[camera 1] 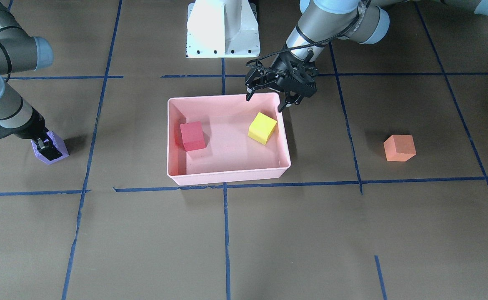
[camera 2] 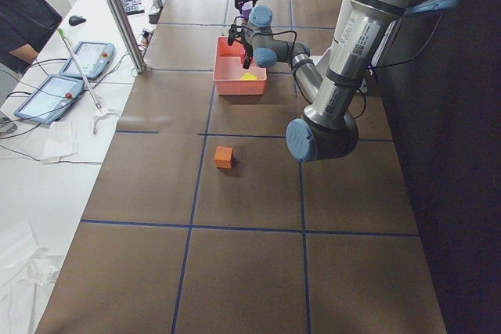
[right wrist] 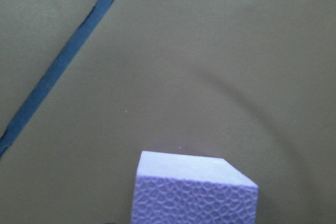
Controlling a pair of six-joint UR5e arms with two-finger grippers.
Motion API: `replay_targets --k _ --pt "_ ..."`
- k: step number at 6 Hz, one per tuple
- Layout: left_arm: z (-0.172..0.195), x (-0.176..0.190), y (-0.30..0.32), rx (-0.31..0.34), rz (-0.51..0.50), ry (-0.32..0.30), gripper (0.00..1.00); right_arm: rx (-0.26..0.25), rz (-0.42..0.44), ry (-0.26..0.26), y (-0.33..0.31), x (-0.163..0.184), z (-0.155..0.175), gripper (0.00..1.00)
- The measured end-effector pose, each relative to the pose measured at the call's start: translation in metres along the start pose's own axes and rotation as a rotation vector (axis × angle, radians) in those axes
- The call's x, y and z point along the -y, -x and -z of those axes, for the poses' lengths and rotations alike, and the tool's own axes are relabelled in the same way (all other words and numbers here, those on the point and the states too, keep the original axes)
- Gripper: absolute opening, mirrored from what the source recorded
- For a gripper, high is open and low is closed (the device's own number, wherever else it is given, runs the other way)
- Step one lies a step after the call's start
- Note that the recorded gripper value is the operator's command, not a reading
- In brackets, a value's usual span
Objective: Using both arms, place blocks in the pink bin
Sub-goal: 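Close the right gripper on the purple cube and lift it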
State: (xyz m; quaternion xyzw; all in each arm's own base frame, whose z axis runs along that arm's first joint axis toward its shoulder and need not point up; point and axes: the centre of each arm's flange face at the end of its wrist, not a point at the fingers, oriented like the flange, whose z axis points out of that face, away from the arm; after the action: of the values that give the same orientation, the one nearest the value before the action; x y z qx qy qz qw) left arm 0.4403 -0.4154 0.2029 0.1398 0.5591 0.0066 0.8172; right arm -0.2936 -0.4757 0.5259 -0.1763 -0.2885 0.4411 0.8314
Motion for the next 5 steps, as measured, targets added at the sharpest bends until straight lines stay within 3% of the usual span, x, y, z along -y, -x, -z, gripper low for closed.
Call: replay_targets --k 1,3,4,5 --pt "0.003 0.000 -0.001 -0.003 -0.002 -0.007 0.99 -0.003 -0.005 -0.010 -0.001 0.001 -0.002 0.04" --pt "0.010 -0.001 -0.005 -0.014 -0.006 -0.013 0.99 0.013 -0.009 -0.025 0.003 0.001 0.005 0.00" --pt "0.018 -0.005 -0.002 -0.021 -0.009 -0.015 0.99 0.057 0.003 -0.022 0.013 -0.011 0.033 0.00" --pt "0.032 -0.013 0.007 -0.024 -0.010 -0.016 0.99 0.130 0.039 -0.009 0.039 -0.044 0.085 0.00"
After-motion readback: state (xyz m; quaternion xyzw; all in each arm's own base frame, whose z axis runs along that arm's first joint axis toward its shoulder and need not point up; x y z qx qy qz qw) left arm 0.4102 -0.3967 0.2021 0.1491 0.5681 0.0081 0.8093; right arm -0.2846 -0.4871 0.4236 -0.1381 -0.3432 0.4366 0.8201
